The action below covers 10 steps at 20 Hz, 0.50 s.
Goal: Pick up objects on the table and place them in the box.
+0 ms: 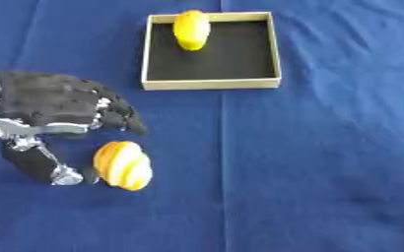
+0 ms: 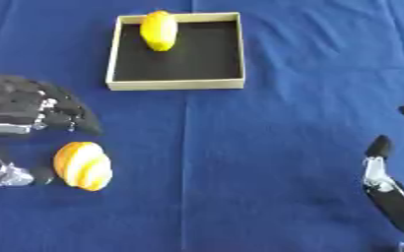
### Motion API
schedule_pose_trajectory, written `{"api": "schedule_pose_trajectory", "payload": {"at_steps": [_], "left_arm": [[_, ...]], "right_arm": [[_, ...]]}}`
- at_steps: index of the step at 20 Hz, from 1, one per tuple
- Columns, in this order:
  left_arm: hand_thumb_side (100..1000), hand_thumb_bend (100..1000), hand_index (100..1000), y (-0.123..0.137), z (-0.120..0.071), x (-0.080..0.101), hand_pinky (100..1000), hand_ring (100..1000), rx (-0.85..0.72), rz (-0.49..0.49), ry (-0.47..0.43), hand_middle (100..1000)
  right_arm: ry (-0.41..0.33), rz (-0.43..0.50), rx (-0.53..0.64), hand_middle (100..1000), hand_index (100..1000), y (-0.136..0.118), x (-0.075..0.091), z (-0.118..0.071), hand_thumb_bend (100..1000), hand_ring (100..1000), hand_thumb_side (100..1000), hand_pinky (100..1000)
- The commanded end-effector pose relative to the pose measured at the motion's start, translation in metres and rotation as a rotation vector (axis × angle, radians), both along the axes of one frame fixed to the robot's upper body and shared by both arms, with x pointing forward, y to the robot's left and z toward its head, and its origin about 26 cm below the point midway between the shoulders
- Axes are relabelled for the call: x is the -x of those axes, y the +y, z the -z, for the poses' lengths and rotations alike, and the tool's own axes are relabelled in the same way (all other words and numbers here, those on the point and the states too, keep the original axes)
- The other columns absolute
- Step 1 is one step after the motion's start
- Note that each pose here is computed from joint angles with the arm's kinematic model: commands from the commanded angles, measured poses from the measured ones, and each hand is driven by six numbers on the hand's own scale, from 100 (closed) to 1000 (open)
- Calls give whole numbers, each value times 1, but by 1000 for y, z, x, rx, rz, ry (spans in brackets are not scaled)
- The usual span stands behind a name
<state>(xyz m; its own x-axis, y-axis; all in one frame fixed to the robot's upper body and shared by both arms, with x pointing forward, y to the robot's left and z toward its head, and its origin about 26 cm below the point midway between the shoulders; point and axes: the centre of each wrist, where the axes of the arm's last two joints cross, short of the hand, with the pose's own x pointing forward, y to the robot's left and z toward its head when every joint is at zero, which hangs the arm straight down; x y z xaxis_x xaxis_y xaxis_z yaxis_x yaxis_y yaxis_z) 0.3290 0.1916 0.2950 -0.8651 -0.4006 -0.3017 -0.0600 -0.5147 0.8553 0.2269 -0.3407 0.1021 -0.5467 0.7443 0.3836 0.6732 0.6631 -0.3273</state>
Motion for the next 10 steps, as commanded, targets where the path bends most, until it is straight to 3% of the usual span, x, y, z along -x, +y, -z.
{"api": "schedule_pose_trajectory", "payload": {"at_steps": [1,8,10], "left_arm": [[517,361,951,1,-8,1,916,918,-34,-52,-46,841],[433,396,943,-12,7,-10,898,901,-66,-60,-59,832],[428,401,939,-15,13,-15,897,897,-78,-61,-59,829]], "right_arm": [[-16,-9,3,713,904,2,2,-2,100,1000,503,776],[-4,-11,-4,710,903,4,2,-1,100,1000,498,775],[1,-11,-8,706,904,5,2,0,100,1000,532,775]]}}
